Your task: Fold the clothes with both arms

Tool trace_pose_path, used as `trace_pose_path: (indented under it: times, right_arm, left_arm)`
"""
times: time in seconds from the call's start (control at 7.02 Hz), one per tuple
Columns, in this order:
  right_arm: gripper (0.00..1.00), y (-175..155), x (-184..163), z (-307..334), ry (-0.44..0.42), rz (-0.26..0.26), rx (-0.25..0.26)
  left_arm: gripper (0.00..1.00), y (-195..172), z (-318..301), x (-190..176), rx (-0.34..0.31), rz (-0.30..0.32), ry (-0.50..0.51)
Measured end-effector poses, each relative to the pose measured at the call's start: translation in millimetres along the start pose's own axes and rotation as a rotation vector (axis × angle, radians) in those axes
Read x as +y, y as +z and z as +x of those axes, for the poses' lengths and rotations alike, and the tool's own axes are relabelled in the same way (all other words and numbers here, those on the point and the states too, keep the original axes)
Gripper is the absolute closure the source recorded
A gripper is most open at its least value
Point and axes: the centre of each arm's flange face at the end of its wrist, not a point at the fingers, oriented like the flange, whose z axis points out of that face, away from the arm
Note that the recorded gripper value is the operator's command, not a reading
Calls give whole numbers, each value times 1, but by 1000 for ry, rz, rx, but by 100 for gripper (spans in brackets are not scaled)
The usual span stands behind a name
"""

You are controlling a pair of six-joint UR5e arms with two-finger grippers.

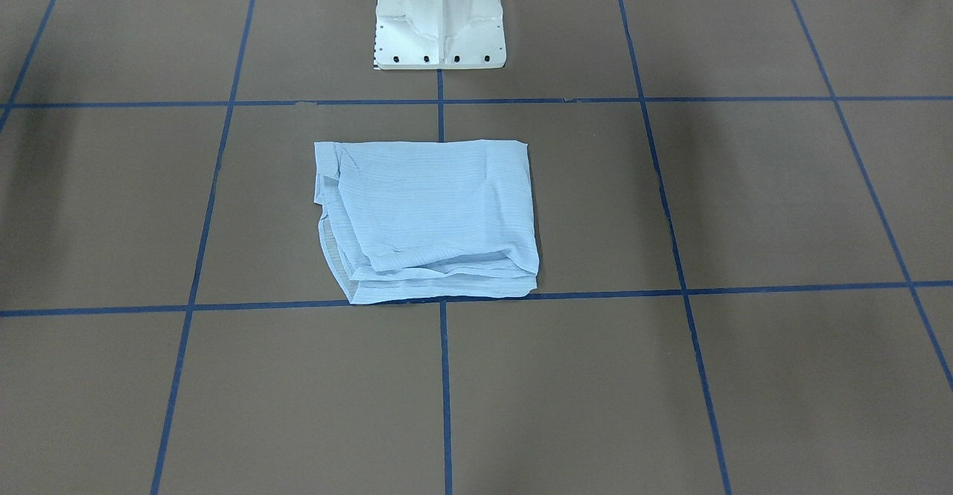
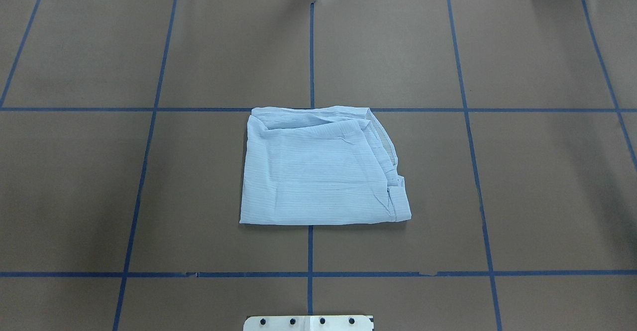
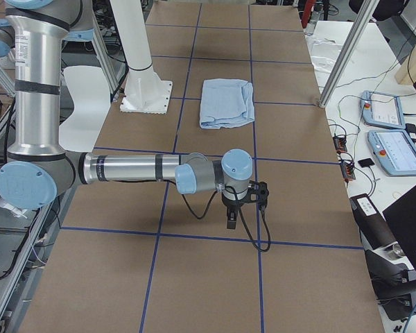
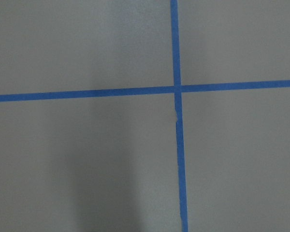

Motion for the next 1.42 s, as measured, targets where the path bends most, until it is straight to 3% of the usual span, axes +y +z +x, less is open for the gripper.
trace_pose_path:
  times: [0.28, 0.85, 1.42]
  right_arm:
    - [0, -2, 9, 10, 19, 1, -17]
    - [0, 0, 17, 18, 17, 10, -16]
    - [0, -27, 21, -4, 41, 43, -32]
  left_arm:
    - [0, 3, 1, 4, 32, -3, -9]
    - [0, 2, 1, 5, 37, -2, -7]
    - [0, 1, 2, 4, 33, 2, -5]
